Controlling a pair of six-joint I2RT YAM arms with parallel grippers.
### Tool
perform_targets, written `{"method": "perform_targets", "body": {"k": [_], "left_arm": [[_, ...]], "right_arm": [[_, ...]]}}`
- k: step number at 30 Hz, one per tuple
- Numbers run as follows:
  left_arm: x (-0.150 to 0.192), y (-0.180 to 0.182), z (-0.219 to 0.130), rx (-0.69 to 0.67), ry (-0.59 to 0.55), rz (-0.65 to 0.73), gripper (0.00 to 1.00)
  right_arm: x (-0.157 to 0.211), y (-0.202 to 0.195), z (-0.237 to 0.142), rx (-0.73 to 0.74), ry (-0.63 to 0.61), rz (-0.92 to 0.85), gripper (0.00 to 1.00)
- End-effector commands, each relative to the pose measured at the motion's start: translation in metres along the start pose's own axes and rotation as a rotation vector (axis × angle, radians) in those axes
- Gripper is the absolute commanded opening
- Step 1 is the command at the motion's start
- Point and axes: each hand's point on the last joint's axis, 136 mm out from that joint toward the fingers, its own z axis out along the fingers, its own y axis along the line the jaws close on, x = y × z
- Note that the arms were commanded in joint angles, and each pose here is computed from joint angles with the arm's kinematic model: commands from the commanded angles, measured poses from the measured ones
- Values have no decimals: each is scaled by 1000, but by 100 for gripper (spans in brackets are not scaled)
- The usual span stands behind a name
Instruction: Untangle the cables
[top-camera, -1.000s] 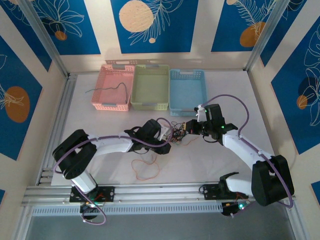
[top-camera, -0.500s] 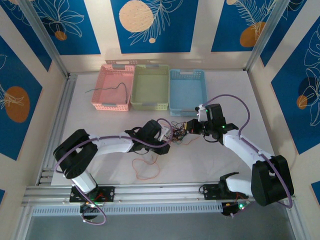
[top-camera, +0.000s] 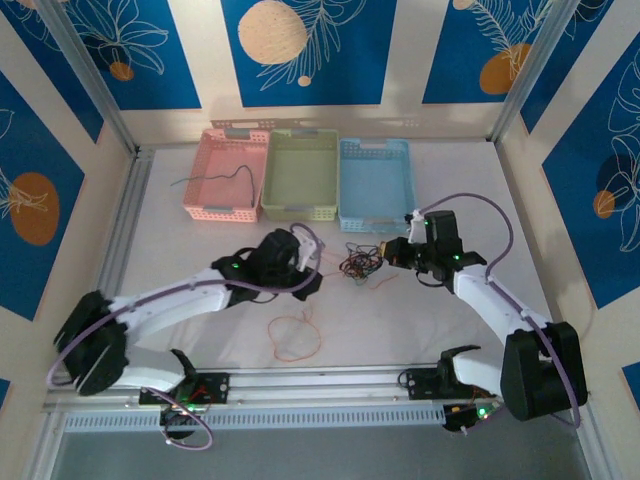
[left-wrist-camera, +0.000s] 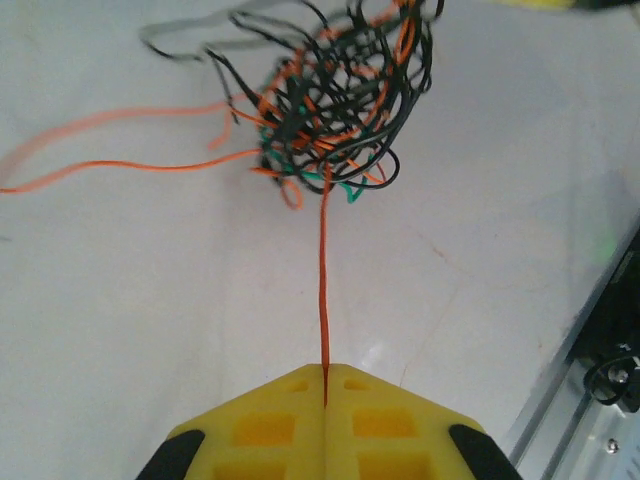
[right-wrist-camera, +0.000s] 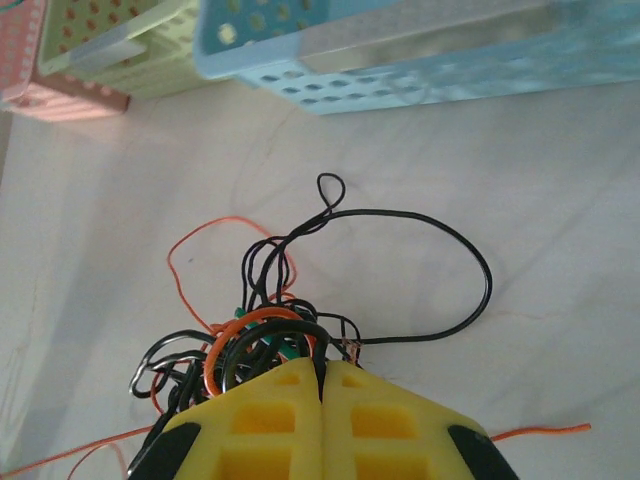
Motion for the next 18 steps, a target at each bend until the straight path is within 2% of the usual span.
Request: {"method": "perform_targets", "body": {"k": [1, 6, 12, 15, 18], "left_arm": [[-13, 18, -47, -101, -44, 4, 0], [-49, 2, -127, -113, -197, 25, 0], [-87, -19, -194, -129, -325, 91, 0], [-96, -29, -200, -99, -340, 108, 0], [-90, -36, -171, -25, -274, 102, 0]], "right_arm": [[-4, -19, -5, 38, -45, 62, 0], [1, -37, -4, 49, -64, 120, 0], [6, -49, 0, 59, -65, 156, 0], [6, -49, 1, 52, -65, 160, 0], [6, -46, 1, 35, -65, 158, 0]]}}
